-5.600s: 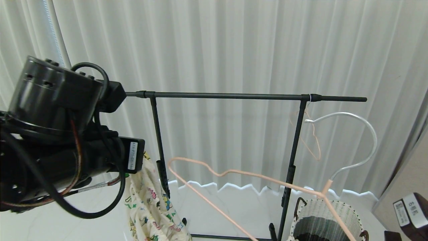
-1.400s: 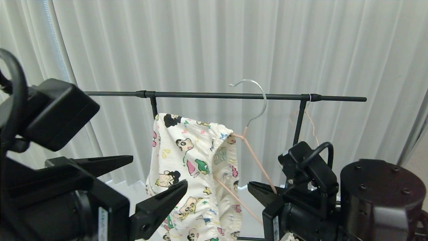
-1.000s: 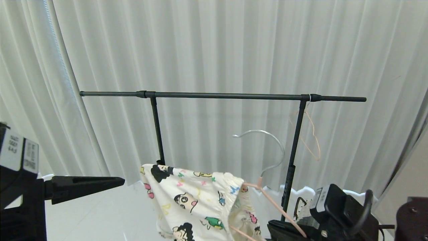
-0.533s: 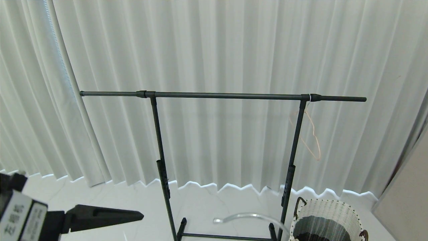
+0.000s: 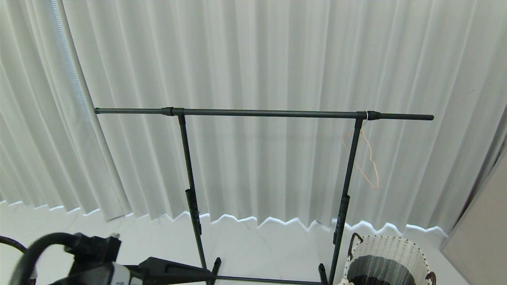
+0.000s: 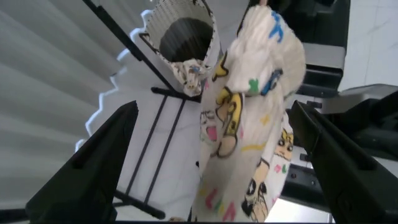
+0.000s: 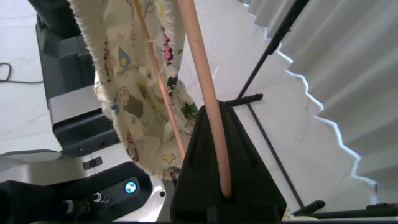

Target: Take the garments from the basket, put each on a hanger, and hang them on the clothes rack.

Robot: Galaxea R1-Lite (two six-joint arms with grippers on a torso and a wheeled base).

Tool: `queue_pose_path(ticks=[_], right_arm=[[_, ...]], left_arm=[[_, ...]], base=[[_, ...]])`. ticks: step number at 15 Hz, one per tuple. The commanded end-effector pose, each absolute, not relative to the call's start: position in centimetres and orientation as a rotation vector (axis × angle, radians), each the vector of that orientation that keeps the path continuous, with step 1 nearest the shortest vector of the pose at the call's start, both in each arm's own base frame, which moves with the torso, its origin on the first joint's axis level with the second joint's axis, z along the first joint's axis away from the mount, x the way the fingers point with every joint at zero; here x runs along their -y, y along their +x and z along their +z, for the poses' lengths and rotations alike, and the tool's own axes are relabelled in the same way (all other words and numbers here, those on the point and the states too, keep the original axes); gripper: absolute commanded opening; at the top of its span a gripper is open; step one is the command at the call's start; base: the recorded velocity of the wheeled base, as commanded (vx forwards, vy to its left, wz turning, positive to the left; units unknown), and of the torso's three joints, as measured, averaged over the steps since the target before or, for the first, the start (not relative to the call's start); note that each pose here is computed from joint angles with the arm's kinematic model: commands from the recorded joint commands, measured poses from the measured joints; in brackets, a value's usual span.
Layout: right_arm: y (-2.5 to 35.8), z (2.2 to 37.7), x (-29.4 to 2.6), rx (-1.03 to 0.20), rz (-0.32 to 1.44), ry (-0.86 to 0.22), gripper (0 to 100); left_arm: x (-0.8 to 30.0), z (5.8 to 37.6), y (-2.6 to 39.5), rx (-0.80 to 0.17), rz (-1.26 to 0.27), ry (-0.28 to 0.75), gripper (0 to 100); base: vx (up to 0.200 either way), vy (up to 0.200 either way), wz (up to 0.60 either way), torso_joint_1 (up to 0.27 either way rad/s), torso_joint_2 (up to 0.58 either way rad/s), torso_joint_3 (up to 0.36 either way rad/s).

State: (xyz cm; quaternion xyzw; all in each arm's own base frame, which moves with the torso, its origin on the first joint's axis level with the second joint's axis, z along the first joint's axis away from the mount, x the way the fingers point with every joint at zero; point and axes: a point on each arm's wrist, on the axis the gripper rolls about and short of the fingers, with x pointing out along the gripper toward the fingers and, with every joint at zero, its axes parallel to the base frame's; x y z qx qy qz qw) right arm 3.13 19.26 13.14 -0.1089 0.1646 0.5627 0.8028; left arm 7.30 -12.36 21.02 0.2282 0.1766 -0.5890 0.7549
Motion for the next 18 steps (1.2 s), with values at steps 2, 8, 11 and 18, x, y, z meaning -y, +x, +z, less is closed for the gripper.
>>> queue_pose_path(ticks=[2,8,11,18], right_arm=[[3.1,13.0,-19.4,-0.357,1.206,-0.238,0],[3.1,13.3,-19.6,-0.348,1.208,-0.229,0],[3.1,13.4,-19.6,-0.345,1.208,-0.228,0],[3.7,13.5,-19.4,-0.323,1.172,-0.247,100]], left_arm=[[13.0,19.1,7.7,-0.474,-1.289,0.532,100],[12.9,18.8,7.6,-0.486,-1.29,0.537,0],[12.9,18.7,7.6,-0.49,-1.29,0.537,0],[12.4,18.0,7.6,-0.504,-1.189,0.579,0]], base=[[0.0,0.0,0.0,0.0,0.0,0.0],[0.0,0.0,0.0,0.0,0.0,0.0],[0.0,0.0,0.0,0.0,0.0,0.0],[0.0,0.0,0.0,0.0,0.0,0.0]])
